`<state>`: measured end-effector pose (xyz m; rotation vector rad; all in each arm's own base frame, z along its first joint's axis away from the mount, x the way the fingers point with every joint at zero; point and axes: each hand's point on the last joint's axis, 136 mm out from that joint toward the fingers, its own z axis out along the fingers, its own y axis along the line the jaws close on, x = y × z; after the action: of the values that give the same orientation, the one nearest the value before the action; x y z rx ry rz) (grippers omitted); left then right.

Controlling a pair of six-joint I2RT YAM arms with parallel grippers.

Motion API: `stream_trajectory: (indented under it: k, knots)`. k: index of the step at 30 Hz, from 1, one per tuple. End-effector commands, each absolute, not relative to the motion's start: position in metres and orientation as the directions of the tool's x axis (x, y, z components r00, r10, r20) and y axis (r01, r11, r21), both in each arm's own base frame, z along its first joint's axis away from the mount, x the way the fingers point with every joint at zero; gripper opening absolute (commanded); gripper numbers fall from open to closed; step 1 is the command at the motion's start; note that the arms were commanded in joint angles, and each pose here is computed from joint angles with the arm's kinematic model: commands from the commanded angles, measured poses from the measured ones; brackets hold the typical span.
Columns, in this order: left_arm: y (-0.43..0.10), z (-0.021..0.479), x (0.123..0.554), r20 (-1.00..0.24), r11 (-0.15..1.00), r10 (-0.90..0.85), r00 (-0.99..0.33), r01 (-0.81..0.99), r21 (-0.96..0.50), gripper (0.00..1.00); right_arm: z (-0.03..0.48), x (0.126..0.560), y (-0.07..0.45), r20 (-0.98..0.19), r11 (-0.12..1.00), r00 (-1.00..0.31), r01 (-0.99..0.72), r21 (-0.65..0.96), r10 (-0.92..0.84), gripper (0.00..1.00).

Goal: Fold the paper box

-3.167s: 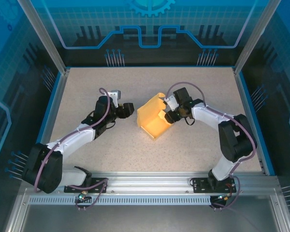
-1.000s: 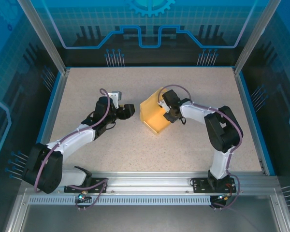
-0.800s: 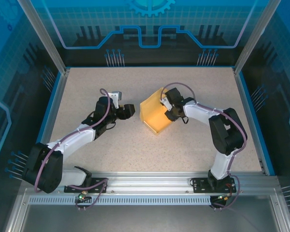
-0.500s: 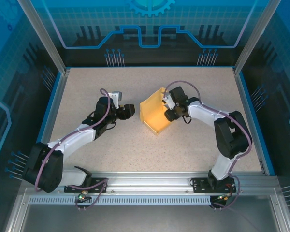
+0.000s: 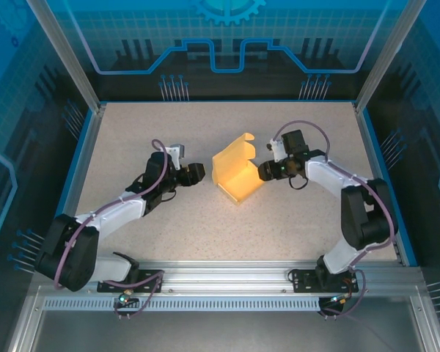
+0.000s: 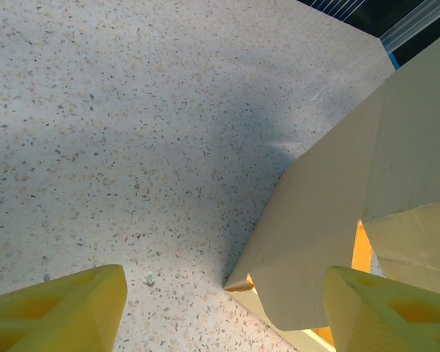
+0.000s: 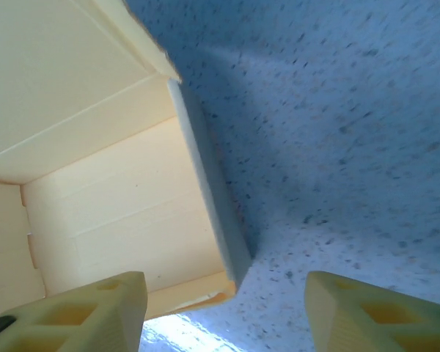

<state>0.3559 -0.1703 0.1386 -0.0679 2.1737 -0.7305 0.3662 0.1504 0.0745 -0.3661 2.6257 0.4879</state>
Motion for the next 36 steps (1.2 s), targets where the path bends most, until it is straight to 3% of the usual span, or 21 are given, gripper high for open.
stream_trajectory:
  k: [1, 20, 23, 30, 36]
  knots:
    - [-0.172, 0.140, 0.357, -0.695, 0.821, -0.294, -0.656, 0.198, -0.535, 0.72, 0.070, 0.368, 0.169, -0.438, 0.864, -0.890, -0.317, 0.390, -0.129, 0.60]
    - [-0.143, 0.120, 0.341, -0.704, 0.866, -0.331, -0.628, 0.093, -0.491, 0.73, 0.070, 0.316, 0.200, -0.432, 0.802, -0.888, -0.370, 0.469, -0.157, 0.59]
    - [-0.142, 0.121, 0.337, -0.711, 0.863, -0.335, -0.619, 0.101, -0.495, 0.73, 0.072, 0.313, 0.184, -0.472, 0.845, -0.867, -0.368, 0.389, -0.160, 0.59]
    - [-0.167, 0.141, 0.338, -0.755, 0.806, -0.306, -0.580, 0.265, -0.530, 0.72, 0.127, 0.353, 0.156, -0.689, 0.909, -0.702, -0.385, 0.157, -0.178, 0.62]
    - [-0.191, 0.154, 0.354, -0.813, 0.816, -0.199, -0.547, 0.367, -0.446, 0.72, 0.146, 0.381, 0.164, -0.725, 0.891, -0.639, -0.447, 0.077, -0.258, 0.62]
